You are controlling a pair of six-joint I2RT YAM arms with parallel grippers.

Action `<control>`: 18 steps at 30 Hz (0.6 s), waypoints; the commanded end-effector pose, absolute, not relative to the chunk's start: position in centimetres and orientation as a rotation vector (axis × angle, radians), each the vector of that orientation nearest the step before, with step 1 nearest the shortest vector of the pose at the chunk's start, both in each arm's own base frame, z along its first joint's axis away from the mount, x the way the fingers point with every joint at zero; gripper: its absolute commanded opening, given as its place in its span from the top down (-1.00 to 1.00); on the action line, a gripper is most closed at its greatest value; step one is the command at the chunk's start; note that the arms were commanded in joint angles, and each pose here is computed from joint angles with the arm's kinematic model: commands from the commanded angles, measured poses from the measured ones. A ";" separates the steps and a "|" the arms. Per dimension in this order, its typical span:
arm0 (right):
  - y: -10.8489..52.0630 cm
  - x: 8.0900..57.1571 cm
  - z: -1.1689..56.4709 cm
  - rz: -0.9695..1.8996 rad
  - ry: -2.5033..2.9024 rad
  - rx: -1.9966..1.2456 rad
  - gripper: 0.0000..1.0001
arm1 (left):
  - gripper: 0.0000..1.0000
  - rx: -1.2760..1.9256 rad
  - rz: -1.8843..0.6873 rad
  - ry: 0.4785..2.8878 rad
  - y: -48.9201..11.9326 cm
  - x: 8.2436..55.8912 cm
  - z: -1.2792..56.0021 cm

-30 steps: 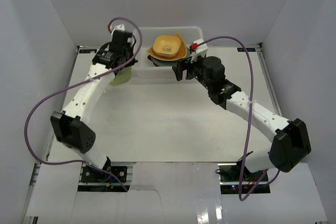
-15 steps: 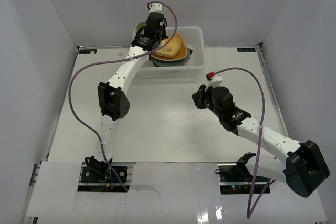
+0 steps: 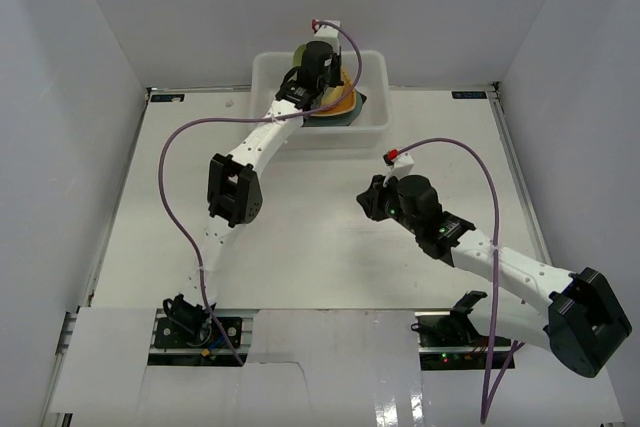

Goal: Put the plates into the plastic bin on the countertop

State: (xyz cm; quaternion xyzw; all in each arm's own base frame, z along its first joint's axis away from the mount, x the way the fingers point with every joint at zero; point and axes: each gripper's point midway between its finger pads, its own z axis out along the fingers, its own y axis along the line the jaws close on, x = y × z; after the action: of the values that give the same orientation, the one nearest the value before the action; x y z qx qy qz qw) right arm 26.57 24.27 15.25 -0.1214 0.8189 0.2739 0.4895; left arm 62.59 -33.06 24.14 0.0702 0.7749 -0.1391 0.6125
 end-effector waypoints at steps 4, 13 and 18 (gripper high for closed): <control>24.6 27.2 16.4 0.665 1.942 -0.295 0.46 | 0.41 0.183 -0.333 1.715 -33.0 62.7 27.1; 24.5 27.3 17.9 0.658 1.915 -0.290 0.07 | -0.96 0.175 -0.410 1.523 -32.9 59.5 38.4; 23.9 27.6 20.0 0.623 1.866 -0.284 -0.07 | -0.96 0.187 -0.535 1.430 -32.4 54.0 46.4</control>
State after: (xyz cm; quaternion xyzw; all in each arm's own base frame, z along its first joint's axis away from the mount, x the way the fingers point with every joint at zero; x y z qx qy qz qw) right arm 26.69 23.90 15.56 -0.1251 0.8187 0.2594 0.4967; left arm 60.56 -33.68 31.47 0.0888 0.7329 -0.1690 0.6530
